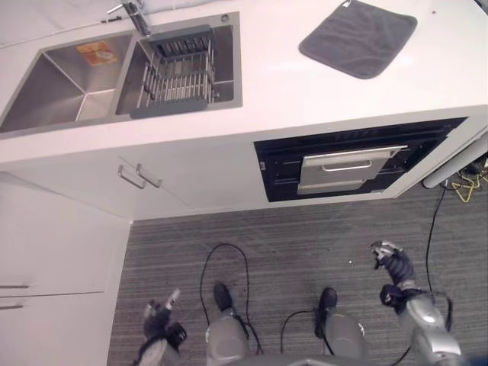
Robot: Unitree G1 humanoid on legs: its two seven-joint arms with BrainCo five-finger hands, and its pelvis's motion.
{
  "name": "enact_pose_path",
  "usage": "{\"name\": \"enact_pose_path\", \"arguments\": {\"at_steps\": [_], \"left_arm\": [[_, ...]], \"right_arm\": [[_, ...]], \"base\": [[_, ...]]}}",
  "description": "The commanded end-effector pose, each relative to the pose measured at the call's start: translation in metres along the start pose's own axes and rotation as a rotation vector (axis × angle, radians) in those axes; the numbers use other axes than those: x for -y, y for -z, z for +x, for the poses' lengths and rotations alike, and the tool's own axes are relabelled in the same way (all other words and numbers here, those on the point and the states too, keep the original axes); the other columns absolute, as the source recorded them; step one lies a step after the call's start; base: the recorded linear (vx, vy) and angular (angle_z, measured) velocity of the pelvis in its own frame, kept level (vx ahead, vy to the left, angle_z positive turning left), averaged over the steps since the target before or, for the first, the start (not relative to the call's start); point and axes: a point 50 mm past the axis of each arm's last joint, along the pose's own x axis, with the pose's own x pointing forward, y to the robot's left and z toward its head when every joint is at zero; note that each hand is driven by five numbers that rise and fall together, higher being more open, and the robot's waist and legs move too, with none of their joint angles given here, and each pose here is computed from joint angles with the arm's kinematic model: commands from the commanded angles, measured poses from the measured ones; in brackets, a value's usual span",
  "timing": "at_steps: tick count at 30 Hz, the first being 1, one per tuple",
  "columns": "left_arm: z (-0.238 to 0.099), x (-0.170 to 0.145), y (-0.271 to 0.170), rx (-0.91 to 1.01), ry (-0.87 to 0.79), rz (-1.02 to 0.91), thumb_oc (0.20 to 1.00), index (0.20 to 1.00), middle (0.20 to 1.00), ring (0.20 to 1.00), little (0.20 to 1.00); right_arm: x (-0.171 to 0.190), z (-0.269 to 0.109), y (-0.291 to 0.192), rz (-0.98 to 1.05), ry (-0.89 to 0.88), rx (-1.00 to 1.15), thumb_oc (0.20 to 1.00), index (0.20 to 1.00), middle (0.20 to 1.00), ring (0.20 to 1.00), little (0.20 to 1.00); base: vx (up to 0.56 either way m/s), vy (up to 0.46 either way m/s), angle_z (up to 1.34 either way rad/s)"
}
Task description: Place the dishes in the dishwasher.
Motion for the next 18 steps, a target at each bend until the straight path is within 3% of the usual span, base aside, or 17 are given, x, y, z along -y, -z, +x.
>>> {"name": "enact_pose_path", "arguments": {"at_steps": [1, 2, 6, 9, 14, 18], "left_arm": [[0.01, -0.002, -0.03, 0.061, 0.081, 0.016, 1.0, 1.0, 1.0, 1.0, 1.0], [0.012, -0.002, -0.029, 0.05, 0.079, 0.032, 1.0, 1.0, 1.0, 1.0, 1.0], [0.012, -0.006, -0.018, -0.02, 0.108, 0.221, 1.0, 1.0, 1.0, 1.0, 1.0], [0.018, -0.01, -0.02, -0.09, 0.143, 0.196, 1.0, 1.0, 1.0, 1.0, 1.0], [0.018, -0.024, -0.002, -0.21, 0.035, 0.203, 1.0, 1.0, 1.0, 1.0, 1.0], [0.013, -0.032, 0.011, -0.257, -0.011, 0.235, 1.0, 1.0, 1.0, 1.0, 1.0]], "right_arm": [[-0.017, 0.02, -0.002, 0.047, 0.022, 0.003, 0.959, 0.959, 0.959, 0.959, 0.959], [-0.016, 0.019, 0.006, 0.078, 0.043, -0.042, 1.0, 1.0, 1.0, 1.0, 1.0], [-0.007, -0.012, 0.076, 0.238, 0.138, -0.337, 1.0, 1.0, 1.0, 1.0, 1.0], [-0.004, -0.053, 0.131, 0.155, 0.083, -0.624, 1.0, 1.0, 1.0, 1.0, 1.0], [-0.007, -0.087, 0.163, 0.089, 0.028, -0.947, 1.0, 1.0, 1.0, 1.0, 1.0], [-0.011, -0.098, 0.171, 0.062, -0.017, -1.032, 1.0, 1.0, 1.0, 1.0, 1.0]], "base": [[-0.01, 0.34, 0.71], [0.08, 0.312, 0.54], [0.02, 0.269, 0.14], [0.01, 0.031, 0.48], [0.02, -0.104, 0.61], [0.05, -0.107, -0.07]]}}
